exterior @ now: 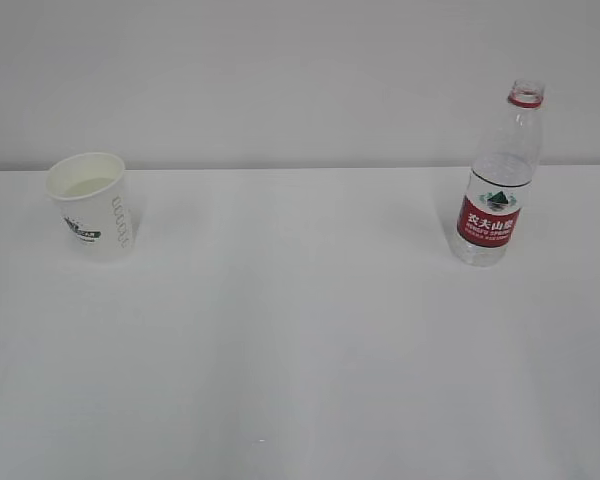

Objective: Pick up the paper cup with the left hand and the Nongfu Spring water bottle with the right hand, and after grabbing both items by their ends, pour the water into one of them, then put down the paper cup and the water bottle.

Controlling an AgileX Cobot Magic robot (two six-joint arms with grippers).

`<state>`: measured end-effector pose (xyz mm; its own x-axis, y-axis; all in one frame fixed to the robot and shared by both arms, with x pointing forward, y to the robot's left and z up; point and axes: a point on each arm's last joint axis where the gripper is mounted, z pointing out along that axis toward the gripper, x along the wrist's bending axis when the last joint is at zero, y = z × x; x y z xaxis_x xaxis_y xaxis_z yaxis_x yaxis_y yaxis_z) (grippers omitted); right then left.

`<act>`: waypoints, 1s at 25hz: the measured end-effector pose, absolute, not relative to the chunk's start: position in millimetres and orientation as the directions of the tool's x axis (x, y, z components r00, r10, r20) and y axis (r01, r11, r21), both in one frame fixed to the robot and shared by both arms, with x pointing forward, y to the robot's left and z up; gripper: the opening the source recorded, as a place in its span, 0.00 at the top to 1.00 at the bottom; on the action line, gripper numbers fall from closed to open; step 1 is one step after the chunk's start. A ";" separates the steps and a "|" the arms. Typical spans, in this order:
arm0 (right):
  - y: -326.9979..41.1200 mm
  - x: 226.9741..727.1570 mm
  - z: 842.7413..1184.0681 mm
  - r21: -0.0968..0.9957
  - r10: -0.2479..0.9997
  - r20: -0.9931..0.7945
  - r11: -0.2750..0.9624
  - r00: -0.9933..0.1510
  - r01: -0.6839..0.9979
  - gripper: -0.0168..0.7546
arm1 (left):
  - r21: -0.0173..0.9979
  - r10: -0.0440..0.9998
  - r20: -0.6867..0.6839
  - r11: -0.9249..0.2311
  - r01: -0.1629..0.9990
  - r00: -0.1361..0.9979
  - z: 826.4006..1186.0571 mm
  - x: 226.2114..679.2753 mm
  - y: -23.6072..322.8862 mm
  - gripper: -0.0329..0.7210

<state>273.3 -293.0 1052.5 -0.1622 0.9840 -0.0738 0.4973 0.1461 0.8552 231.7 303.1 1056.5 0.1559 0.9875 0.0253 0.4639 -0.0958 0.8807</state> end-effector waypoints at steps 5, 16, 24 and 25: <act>-293.2 268.3 1056.5 0.838 0.983 -0.075 0.155 -0.171 0.524 0.22 | 0.884 0.987 0.019 -0.091 0.458 0.160 1056.4 230.6 302.7 0.27; -294.5 248.8 1047.0 0.779 0.976 -0.091 0.195 -0.200 0.596 0.22 | 0.884 0.987 0.019 -0.091 0.459 0.160 1056.4 230.6 302.7 0.28; -295.8 233.8 1045.3 0.829 0.976 -0.102 0.191 -0.193 0.525 0.22 | 0.884 0.986 0.008 -0.084 0.459 0.165 1056.4 230.5 301.8 0.29; -296.0 232.2 1045.3 0.835 0.976 -0.105 0.192 -0.193 0.515 0.22 | 0.884 0.986 0.008 -0.084 0.459 0.165 1056.4 230.5 301.8 0.29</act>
